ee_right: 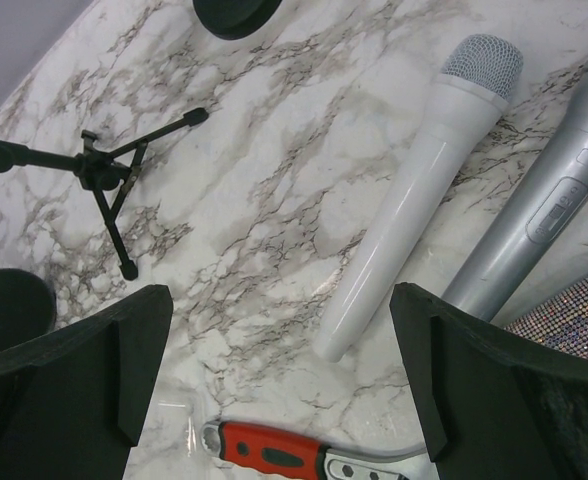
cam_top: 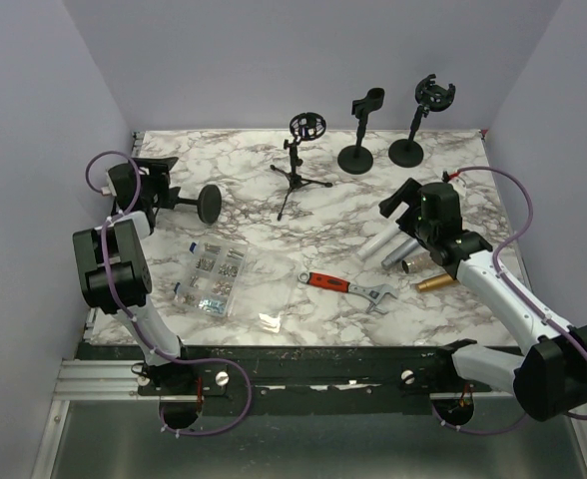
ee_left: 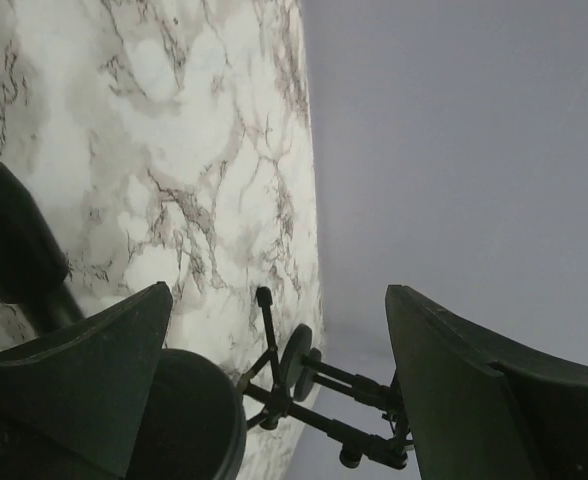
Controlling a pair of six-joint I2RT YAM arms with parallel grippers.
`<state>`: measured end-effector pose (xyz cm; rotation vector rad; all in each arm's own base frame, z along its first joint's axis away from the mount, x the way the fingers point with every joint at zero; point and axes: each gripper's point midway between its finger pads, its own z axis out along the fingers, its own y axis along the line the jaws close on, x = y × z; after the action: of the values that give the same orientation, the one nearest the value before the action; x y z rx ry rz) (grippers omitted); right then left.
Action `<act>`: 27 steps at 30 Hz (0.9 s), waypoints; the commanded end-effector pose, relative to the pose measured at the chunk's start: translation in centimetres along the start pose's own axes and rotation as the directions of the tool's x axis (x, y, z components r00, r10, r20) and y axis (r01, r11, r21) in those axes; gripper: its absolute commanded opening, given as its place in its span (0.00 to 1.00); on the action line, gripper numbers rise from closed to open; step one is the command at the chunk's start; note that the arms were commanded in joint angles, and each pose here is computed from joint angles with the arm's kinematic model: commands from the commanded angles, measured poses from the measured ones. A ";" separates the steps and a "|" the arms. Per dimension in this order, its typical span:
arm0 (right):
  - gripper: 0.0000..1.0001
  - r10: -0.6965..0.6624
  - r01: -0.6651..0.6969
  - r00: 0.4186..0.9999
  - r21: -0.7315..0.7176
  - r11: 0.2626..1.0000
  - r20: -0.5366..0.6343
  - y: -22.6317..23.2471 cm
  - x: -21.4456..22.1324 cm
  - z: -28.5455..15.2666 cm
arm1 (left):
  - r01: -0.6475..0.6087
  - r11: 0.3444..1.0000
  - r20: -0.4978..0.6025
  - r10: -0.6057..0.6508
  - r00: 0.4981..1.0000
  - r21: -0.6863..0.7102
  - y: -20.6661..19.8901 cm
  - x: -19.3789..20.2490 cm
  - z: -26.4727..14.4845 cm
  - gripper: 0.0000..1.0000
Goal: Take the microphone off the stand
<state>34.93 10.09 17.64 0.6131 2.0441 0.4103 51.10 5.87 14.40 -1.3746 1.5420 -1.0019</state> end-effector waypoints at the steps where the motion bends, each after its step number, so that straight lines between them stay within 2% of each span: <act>1: 1.00 -0.015 0.016 1.000 -0.028 0.999 0.006 0.3 0.0 -0.4 | 0.126 0.975 -0.019 -0.132 0.991 -0.181 2.0 2.2 0.8 0.92; 4: 1.00 -0.017 0.018 1.000 -0.027 0.999 0.008 0.3 -0.1 -0.4 | 0.183 0.938 0.020 -0.186 0.982 -0.295 3.8 2.7 0.5 0.94; 6: 1.00 -0.019 0.019 1.000 -0.024 1.000 0.016 0.2 -0.2 -0.5 | 0.185 0.931 0.050 -0.179 0.983 -0.315 4.3 2.4 0.0 0.95; 9: 1.00 -0.021 0.022 0.999 -0.019 1.000 0.023 0.0 -0.3 -0.6 | 0.135 0.930 0.083 -0.114 0.990 -0.343 4.7 1.7 -0.7 0.98; 15: 1.00 -0.025 0.025 1.000 -0.014 1.000 -0.003 -0.3 0.6 -0.1 | 0.033 0.944 0.063 -0.013 0.998 -0.329 4.5 0.6 -1.3 0.99; 22: 1.00 -0.021 0.021 1.000 -0.014 1.000 -0.007 -0.5 0.9 -0.1 | -0.111 0.931 0.102 0.156 0.983 -0.349 3.7 -2.2 -3.2 0.99; 24: 1.00 -0.019 0.019 1.000 -0.018 1.000 -0.006 -0.5 0.9 -0.1 | -0.089 0.921 0.085 0.130 0.988 -0.379 4.5 -2.2 -3.4 0.99; 27: 1.00 -0.017 0.017 1.000 -0.024 1.000 -0.008 -0.4 1.0 0.0 | -0.013 0.918 0.031 0.028 0.999 -0.397 5.8 -1.1 -3.2 0.99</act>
<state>34.36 9.92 16.86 0.6012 2.0511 0.4042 47.42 7.87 11.73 -1.5560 1.7269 -0.6439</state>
